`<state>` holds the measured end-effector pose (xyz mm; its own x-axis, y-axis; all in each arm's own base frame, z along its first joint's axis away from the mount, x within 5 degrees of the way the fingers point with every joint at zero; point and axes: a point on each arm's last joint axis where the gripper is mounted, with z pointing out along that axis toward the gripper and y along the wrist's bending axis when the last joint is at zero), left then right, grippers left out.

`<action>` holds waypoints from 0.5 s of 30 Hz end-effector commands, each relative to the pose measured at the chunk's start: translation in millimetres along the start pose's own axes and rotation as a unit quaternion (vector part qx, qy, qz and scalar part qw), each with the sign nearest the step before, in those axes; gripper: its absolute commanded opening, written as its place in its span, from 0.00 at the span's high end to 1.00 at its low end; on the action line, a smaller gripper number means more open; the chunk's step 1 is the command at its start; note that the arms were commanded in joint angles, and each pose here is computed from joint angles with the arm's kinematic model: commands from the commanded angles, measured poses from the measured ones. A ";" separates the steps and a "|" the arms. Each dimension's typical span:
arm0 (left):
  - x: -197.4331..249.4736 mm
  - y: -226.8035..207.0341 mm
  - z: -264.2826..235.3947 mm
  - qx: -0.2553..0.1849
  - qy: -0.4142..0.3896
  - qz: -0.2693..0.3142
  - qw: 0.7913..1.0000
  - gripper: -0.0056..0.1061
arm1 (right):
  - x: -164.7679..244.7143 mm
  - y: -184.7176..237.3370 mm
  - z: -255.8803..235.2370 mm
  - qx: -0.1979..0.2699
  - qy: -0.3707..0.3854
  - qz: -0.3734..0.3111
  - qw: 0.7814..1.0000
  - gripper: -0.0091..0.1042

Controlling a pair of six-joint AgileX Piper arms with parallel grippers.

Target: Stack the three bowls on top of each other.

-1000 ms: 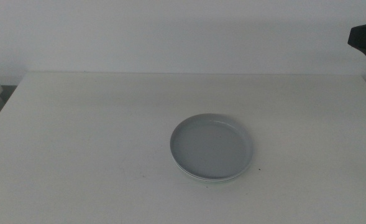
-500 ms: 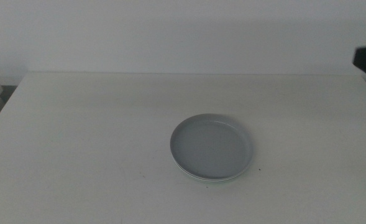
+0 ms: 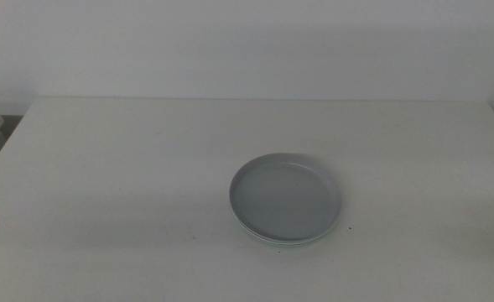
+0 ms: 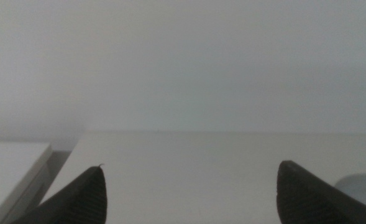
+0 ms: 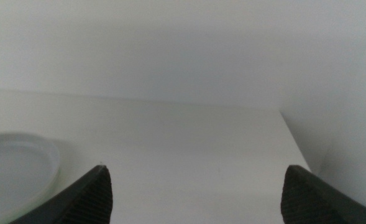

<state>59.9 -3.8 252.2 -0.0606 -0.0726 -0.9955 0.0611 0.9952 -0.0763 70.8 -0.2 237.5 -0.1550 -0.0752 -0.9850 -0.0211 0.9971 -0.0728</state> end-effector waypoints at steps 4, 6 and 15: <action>41.3 3.0 -3.3 0.001 -0.004 -0.011 1.000 0.11 | 39.2 0.6 -9.2 0.012 -0.009 -0.006 1.000 0.10; 51.1 3.5 -0.7 0.002 -0.005 -0.020 1.000 0.11 | 49.2 0.2 -9.4 0.016 0.025 0.000 1.000 0.10; 51.0 3.5 -0.7 0.002 -0.005 -0.020 1.000 0.11 | 46.0 1.5 -9.0 0.009 0.002 0.011 1.000 0.10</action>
<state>56.6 -3.9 199.4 -0.0733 -0.0949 -0.9928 0.0624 0.9931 -0.0995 54.7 -2.2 192.9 -0.1786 -0.0537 -0.9824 -0.0038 0.9985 -0.0539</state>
